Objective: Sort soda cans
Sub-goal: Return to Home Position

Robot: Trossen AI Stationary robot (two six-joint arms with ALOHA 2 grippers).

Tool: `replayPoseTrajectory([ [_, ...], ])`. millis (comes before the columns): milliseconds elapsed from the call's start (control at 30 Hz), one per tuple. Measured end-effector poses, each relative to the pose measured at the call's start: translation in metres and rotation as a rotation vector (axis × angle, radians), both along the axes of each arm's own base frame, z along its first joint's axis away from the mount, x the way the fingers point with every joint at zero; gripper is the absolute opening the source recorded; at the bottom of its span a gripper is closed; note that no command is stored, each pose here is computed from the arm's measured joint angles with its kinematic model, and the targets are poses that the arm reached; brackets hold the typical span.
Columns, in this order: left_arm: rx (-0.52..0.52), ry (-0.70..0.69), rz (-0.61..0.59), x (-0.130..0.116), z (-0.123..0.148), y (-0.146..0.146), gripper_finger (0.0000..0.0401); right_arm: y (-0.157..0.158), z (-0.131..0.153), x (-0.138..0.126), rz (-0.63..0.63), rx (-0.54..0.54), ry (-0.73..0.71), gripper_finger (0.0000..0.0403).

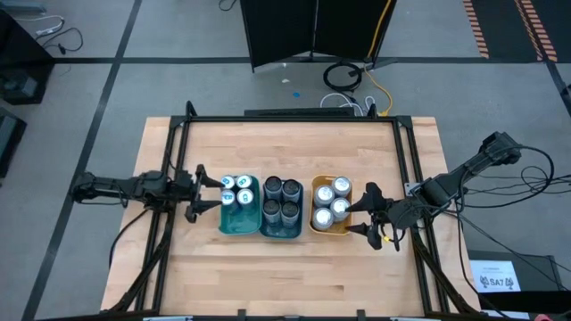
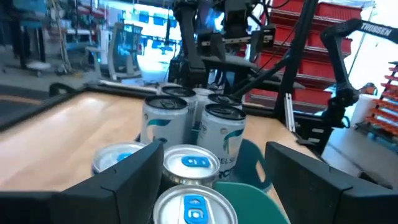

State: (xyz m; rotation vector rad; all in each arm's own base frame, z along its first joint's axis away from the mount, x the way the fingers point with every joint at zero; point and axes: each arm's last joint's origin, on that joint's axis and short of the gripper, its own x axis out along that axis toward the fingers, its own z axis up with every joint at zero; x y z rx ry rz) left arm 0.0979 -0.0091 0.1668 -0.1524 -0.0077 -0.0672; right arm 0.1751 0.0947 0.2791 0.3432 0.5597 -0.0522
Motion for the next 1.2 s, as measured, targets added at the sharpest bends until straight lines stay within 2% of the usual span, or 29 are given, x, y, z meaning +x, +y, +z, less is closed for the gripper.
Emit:
replayPoseTrajectory([
  [133, 0.059, -0.001, 0.032, 0.0004, -0.0001, 0.0009, 0.029, 0.0, -0.0001, 0.0001, 0.002, -0.005, 0.001, 0.027],
  [333, 0.218, 0.015, 0.032, 0.0018, -0.0021, 0.0007, 0.029, 0.0, -0.0001, 0.0, 0.003, -0.007, 0.001, 0.027],
  [533, 0.216, 0.042, 0.037, 0.0034, -0.0043, 0.0008, 0.029, 0.0002, 0.0004, 0.0003, 0.003, -0.003, -0.005, 0.027],
  [700, 0.157, 0.041, 0.156, 0.0036, -0.0031, 0.0042, 0.029, 0.0002, 0.0004, 0.0003, 0.003, -0.003, -0.005, 0.027],
  [833, 0.16, 0.04, 0.199, 0.0034, -0.0027, 0.0054, 0.029, 0.0002, 0.0004, 0.0003, 0.003, -0.004, -0.005, 0.027],
  [967, 0.114, 0.035, 0.257, 0.0032, -0.0021, 0.007, 0.029, 0.0, 0.0004, 0.0003, 0.0, -0.007, -0.007, 0.027],
  [1200, 0.11, 0.034, 0.277, 0.0031, -0.002, 0.0076, 0.029, -0.0012, 0.0007, 0.0006, 0.019, -0.124, -0.023, 0.027],
])
